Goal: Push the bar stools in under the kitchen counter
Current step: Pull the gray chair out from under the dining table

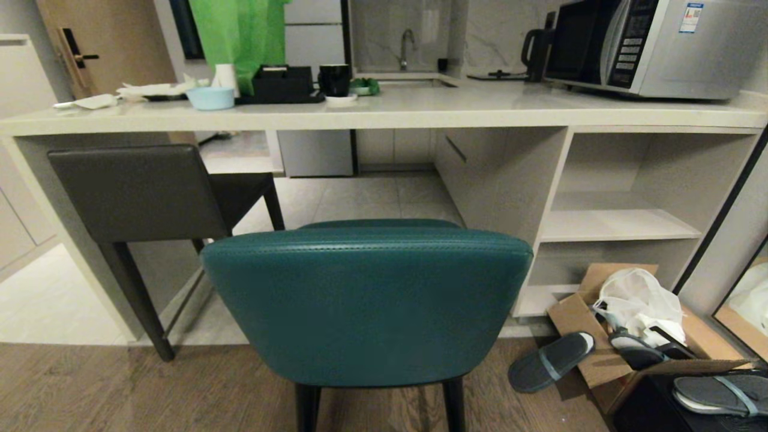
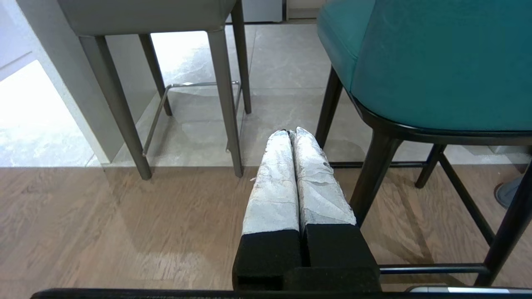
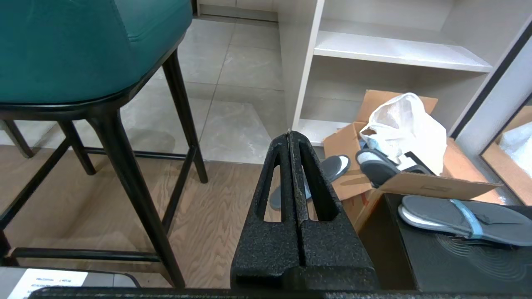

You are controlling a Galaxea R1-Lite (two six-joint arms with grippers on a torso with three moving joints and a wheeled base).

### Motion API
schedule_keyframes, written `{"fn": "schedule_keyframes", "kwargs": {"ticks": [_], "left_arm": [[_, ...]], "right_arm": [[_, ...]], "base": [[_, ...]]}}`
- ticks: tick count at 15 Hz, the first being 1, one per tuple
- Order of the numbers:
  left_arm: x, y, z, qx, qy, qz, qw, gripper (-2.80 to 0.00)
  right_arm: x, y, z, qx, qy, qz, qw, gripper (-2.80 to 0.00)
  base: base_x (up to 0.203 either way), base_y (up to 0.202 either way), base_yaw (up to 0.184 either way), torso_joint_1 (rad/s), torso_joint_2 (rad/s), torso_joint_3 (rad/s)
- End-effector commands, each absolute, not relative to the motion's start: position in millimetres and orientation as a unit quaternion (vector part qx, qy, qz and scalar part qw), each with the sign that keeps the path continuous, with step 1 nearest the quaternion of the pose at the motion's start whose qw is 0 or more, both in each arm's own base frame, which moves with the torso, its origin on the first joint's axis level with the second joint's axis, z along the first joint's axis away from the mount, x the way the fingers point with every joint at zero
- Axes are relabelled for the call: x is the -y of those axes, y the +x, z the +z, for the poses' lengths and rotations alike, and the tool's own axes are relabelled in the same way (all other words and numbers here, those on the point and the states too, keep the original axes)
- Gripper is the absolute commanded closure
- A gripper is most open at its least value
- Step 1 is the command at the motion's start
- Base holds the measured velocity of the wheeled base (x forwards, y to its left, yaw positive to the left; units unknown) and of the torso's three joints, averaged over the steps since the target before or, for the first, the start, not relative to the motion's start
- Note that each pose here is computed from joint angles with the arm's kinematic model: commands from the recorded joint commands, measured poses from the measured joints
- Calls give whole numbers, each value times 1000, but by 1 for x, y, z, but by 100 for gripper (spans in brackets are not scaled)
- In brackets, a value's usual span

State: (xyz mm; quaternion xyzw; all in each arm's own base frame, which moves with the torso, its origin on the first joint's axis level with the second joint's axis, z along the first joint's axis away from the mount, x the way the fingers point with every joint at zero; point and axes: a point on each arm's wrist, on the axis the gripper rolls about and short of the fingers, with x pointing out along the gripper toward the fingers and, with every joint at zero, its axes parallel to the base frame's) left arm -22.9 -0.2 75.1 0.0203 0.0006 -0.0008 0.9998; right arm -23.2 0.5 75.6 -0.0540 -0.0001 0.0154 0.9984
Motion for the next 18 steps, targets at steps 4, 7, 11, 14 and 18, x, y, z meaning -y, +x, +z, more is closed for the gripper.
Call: {"fn": "schedule_keyframes", "kwargs": {"ticks": [4, 7, 11, 14, 18], "left_arm": [[0, -23, 74, -3, 19, 0, 1000, 0], [0, -23, 74, -2, 19, 0, 1000, 0], [0, -23, 74, -3, 18, 1, 1000, 0], [0, -23, 74, -2, 18, 0, 1000, 0], [0, -23, 74, -2, 18, 0, 1000, 0]], "right_arm": [[-1, -23, 76, -1, -55, 16, 998, 0], [-1, -23, 76, -1, -55, 16, 998, 0], [-1, -23, 76, -1, -55, 16, 998, 0], [-1, -23, 76, -1, -55, 16, 998, 0], [0, -23, 76, -1, -54, 17, 998, 0]], "base": [[3, 80, -2, 4, 1, 3], [0, 201, 1, 3, 2, 4], [0, 195, -1, 2, 0, 3], [0, 198, -3, 1, 2, 2], [0, 200, -3, 4, 2, 1]]}}
